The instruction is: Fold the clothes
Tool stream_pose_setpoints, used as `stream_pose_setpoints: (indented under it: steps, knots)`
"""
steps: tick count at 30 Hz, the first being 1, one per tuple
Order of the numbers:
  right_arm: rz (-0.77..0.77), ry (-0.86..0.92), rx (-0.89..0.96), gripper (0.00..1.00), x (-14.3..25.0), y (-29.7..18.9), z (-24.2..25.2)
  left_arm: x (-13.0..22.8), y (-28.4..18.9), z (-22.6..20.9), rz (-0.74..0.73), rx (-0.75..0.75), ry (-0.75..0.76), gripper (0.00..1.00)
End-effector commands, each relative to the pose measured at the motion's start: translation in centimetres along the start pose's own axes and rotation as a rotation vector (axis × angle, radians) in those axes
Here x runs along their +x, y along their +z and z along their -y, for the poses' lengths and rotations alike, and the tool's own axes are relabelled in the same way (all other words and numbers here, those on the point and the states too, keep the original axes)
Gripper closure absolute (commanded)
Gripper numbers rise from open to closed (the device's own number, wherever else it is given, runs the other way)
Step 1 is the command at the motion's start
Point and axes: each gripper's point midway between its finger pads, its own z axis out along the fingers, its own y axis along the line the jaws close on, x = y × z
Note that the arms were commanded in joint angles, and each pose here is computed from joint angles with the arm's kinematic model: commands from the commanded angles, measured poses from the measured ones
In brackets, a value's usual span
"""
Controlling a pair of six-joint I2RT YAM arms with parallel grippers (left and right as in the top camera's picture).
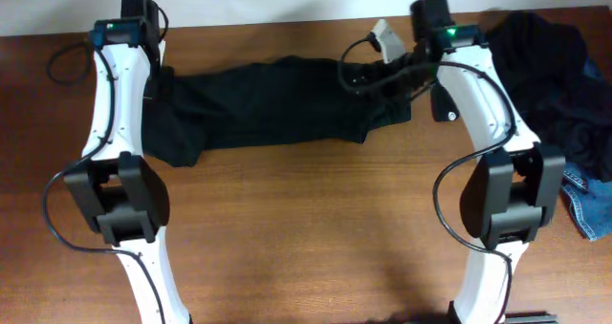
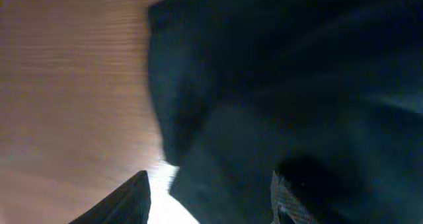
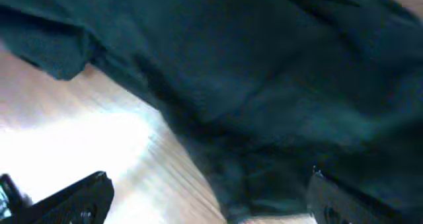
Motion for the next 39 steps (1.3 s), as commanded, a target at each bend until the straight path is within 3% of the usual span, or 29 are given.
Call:
stream_pose_setpoints:
  steps: [1, 6, 10, 14, 26, 33, 39]
  knots:
    - [-0.002, -0.138, -0.003, 0.01, -0.7, 0.6, -2.8, 0.5, -6.2, 3.4, 0.089, 0.287, 0.010, 0.41]
    - [-0.015, -0.140, 0.058, 0.01, -0.6, 0.8, -2.0, 2.9, -6.6, 4.6, -0.011, 0.360, -0.025, 0.42]
    - [-0.053, -0.119, 0.125, 0.01, 0.2, 0.6, -0.5, 2.6, -7.6, 6.4, 0.003, 0.477, -0.034, 0.42]
    - [-0.081, -0.101, 0.151, 0.01, 0.9, 0.4, 0.2, 1.8, -7.5, 6.6, 0.035, 0.493, -0.037, 0.42]
    - [-0.110, -0.090, 0.203, 0.01, 1.5, 0.2, 1.1, 5.8, 1.9, 3.6, -0.103, 0.519, -0.190, 0.43]
    - [-0.113, -0.087, 0.218, 0.01, 1.6, 0.2, 1.3, 7.4, 2.7, 1.9, -0.074, 0.504, -0.268, 0.44]
    - [-0.114, -0.087, 0.218, 0.01, 1.6, 0.2, 1.3, 8.7, 3.5, -0.7, 0.034, 0.468, -0.496, 0.44]
